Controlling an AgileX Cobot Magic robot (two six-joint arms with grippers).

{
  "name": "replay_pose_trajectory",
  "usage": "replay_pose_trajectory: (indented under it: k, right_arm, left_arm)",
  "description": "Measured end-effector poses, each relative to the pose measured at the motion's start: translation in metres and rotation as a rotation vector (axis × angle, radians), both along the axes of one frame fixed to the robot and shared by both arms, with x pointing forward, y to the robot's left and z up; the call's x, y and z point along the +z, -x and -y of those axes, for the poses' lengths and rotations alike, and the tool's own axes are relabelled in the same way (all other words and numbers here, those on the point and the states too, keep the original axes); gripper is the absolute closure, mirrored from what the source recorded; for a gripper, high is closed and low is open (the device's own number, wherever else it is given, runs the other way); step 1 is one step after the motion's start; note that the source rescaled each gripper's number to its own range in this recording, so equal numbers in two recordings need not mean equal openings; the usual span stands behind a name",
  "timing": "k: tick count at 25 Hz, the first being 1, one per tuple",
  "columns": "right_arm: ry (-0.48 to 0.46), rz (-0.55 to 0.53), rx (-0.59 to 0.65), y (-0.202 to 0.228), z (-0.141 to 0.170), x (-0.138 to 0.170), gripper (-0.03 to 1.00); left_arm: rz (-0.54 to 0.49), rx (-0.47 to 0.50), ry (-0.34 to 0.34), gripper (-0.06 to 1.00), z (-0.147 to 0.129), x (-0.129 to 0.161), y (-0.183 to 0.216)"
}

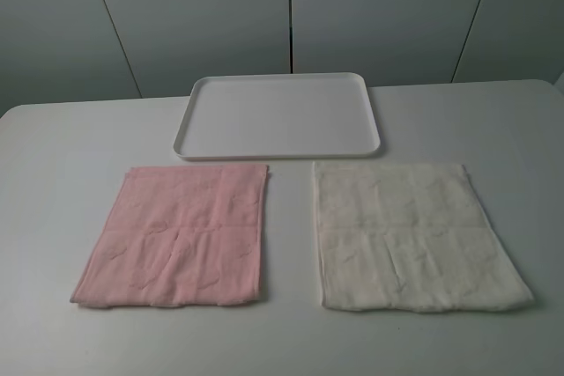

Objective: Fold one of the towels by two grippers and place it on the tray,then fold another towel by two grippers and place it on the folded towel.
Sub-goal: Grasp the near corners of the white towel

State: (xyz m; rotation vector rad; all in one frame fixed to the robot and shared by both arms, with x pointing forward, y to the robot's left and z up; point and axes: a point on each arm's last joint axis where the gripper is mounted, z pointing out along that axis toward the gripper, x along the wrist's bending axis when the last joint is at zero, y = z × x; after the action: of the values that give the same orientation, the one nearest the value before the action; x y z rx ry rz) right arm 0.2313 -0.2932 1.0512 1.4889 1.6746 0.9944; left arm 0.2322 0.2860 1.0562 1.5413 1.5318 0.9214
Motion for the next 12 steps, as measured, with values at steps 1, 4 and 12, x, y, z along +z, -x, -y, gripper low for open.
replay_pose_trajectory:
  k: [1,4,12]
  right_arm:
    - [0.000,0.000,0.000,0.0000,0.0000,0.0000,-0.03]
    - [0.000,0.000,0.000,0.0000,0.0000,0.0000,-0.03]
    - [0.000,0.000,0.000,0.0000,0.0000,0.0000,-0.03]
  left_arm:
    - [0.000,0.000,0.000,0.02,0.0000,0.0000,0.0000]
    - [0.000,0.000,0.000,0.02,0.0000,0.0000,0.0000]
    - [0.000,0.000,0.000,0.02,0.0000,0.0000,0.0000]
